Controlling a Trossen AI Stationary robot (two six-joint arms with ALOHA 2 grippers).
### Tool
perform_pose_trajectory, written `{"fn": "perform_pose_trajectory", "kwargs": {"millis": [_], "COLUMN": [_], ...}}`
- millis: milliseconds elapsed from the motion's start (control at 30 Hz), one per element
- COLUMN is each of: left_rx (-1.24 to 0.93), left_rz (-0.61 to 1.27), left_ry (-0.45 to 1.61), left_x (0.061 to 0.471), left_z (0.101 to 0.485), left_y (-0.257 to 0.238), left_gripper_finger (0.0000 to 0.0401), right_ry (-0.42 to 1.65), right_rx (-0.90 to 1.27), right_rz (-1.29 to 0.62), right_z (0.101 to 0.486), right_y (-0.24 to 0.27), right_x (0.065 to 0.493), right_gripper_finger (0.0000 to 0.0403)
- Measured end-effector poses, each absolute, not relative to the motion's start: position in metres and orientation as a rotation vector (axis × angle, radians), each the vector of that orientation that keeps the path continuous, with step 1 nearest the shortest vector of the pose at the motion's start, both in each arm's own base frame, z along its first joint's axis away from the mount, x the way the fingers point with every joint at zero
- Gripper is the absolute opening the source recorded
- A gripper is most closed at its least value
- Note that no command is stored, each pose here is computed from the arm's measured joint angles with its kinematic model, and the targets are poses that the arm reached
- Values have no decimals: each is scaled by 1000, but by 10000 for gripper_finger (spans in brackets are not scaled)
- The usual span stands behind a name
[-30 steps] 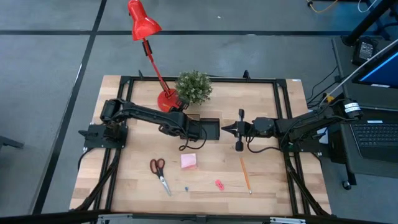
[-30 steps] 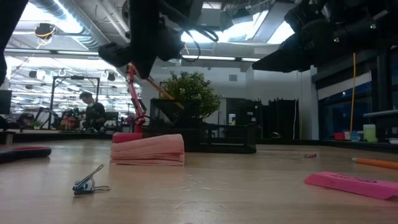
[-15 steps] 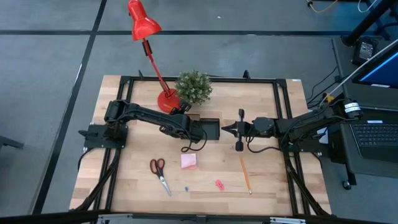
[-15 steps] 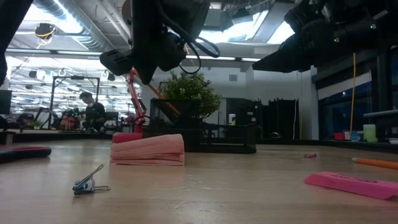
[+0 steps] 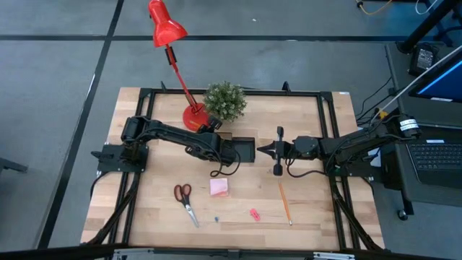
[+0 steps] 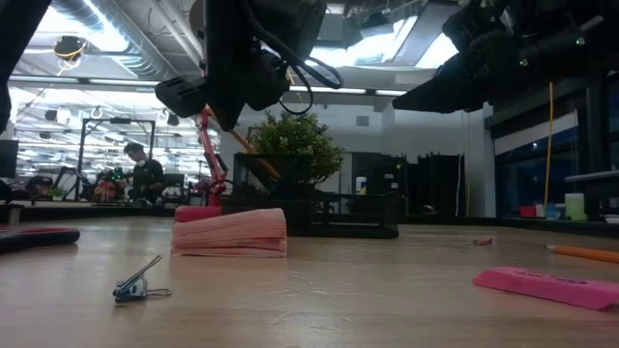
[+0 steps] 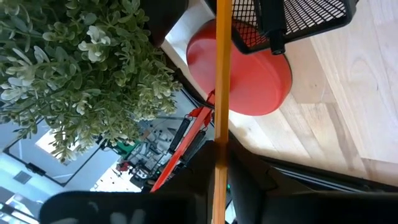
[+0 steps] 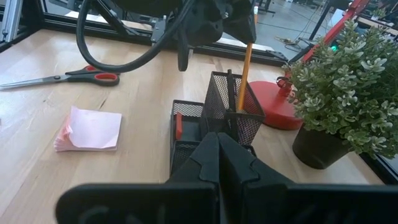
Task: Pick and place office supplies into organizer
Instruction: Put the orange pencil into the black desk organizer, then put the pink binder clip into the black desk organizer
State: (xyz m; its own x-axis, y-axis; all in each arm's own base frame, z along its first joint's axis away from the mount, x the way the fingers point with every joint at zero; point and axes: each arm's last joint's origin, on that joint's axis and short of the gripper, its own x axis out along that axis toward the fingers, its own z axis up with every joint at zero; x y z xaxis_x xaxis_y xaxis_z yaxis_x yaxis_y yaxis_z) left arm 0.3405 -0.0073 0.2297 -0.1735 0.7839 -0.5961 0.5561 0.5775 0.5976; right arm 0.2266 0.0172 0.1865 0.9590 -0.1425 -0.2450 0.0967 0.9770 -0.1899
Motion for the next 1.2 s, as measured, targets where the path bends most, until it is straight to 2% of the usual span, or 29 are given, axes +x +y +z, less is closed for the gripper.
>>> {"fn": "perform_pose_trajectory", "kwargs": {"millis": [300, 633, 933, 1200], "left_rx": [1165, 1210, 1037, 711], "left_rz": [303, 329, 491, 606], "left_ry": [1827, 1764, 1645, 1439], "left_x": [341, 343, 332, 303], "left_z": [231, 231, 252, 300], "left_y": [-17, -28, -29, -26], "left_gripper_finger": [62, 64, 60, 22], "right_ry": [263, 266, 270, 270], "right_rx": [-179, -178, -178, -176], "right_rz": [-122, -122, -121, -120], "right_z": [186, 186, 186, 186], "right_y": [17, 17, 17, 17], "right_x": [227, 226, 226, 226], "right_gripper_finger": [1, 0, 0, 0]}}
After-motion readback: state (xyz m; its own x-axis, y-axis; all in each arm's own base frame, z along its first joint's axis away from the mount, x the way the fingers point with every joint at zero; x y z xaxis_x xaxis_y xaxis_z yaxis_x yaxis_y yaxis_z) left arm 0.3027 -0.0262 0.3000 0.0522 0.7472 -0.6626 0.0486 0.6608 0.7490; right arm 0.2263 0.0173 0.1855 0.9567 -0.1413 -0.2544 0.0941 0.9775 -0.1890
